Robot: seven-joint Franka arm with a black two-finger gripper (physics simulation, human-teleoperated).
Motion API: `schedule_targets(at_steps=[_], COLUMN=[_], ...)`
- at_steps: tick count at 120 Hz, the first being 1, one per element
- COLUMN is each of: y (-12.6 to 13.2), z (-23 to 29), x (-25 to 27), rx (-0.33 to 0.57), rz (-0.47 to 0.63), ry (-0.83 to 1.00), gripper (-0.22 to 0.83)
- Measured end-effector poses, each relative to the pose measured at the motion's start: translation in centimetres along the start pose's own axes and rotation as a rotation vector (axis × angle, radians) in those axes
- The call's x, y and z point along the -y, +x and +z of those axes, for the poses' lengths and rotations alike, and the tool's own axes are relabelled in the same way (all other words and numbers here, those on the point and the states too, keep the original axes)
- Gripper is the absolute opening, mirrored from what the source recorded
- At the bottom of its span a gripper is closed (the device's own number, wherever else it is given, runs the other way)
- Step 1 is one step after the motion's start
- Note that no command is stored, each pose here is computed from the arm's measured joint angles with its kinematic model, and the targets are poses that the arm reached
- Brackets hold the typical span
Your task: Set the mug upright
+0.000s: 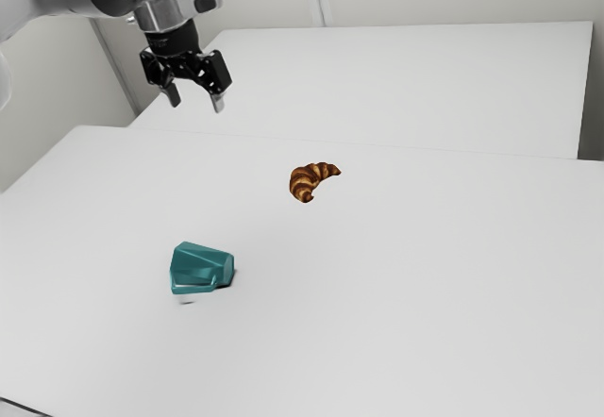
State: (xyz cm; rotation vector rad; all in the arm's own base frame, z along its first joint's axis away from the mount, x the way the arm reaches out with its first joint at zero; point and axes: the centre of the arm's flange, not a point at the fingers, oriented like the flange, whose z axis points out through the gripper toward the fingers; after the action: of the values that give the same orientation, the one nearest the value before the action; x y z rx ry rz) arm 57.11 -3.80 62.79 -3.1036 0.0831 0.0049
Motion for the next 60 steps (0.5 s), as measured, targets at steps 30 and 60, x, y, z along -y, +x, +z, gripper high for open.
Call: schedule_targets(at_steps=[30,60], y=[-0.1,-1.6], z=[0.1,7.0], x=[-0.5,0.3], rx=[0.001,0.138], rz=[-0.016,-0.07], ry=[-0.001,-0.074], gripper=[0.62,0.62])
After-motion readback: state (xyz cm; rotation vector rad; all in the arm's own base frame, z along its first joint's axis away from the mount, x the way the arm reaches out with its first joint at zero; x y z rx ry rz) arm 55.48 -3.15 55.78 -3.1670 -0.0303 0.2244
